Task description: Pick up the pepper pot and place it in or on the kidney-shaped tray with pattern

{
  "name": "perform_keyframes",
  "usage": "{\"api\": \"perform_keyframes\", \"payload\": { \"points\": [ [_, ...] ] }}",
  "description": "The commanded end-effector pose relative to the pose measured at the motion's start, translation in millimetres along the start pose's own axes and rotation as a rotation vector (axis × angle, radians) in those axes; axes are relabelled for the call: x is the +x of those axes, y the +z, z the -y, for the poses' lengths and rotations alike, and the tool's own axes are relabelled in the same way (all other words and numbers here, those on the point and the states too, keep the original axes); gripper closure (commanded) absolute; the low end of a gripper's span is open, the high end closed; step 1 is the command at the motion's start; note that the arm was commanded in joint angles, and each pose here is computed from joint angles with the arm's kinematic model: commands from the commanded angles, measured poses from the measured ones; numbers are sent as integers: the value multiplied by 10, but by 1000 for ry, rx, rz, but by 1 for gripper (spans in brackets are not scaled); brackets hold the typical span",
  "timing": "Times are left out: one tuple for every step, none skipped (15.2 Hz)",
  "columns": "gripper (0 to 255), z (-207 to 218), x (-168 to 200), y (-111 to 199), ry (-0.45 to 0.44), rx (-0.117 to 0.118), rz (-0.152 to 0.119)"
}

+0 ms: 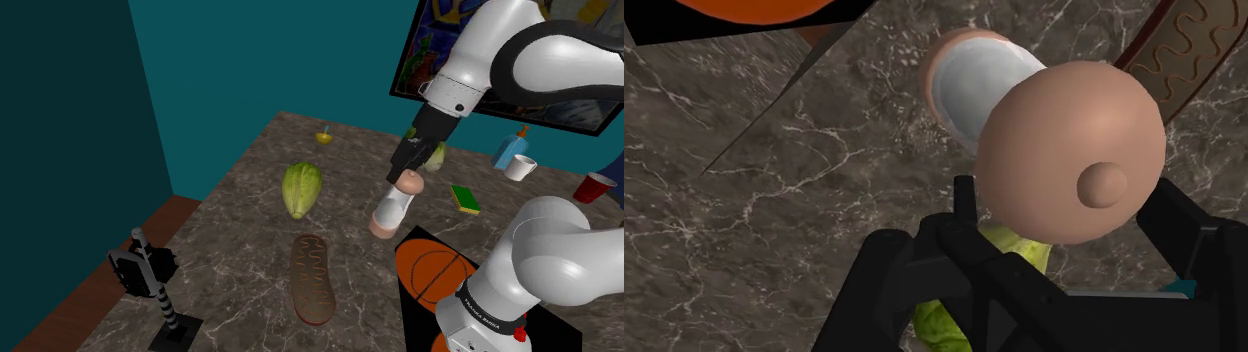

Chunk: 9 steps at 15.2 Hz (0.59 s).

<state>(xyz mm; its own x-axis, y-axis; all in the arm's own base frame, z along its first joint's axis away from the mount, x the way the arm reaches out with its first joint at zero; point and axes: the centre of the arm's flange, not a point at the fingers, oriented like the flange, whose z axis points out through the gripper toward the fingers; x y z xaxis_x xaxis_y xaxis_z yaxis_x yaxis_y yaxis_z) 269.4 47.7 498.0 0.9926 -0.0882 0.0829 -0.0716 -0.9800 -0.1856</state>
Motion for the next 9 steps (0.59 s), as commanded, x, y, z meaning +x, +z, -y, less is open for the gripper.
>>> {"api": "perform_keyframes", "payload": {
  "points": [
    [255, 29, 0, -110, 0, 0, 0],
    [255, 39, 4, -159, 0, 0, 0],
    [255, 166, 34, -176, 0, 0, 0],
    [255, 293, 65, -194, 0, 0, 0],
    [255, 420, 96, -212, 0, 0, 0],
    [255, 548, 126, -229, 0, 0, 0],
    [255, 675, 157, -247, 0, 0, 0],
    [255, 802, 187, -264, 0, 0, 0],
    [255, 929, 218, -282, 0, 0, 0]
  ]
}}
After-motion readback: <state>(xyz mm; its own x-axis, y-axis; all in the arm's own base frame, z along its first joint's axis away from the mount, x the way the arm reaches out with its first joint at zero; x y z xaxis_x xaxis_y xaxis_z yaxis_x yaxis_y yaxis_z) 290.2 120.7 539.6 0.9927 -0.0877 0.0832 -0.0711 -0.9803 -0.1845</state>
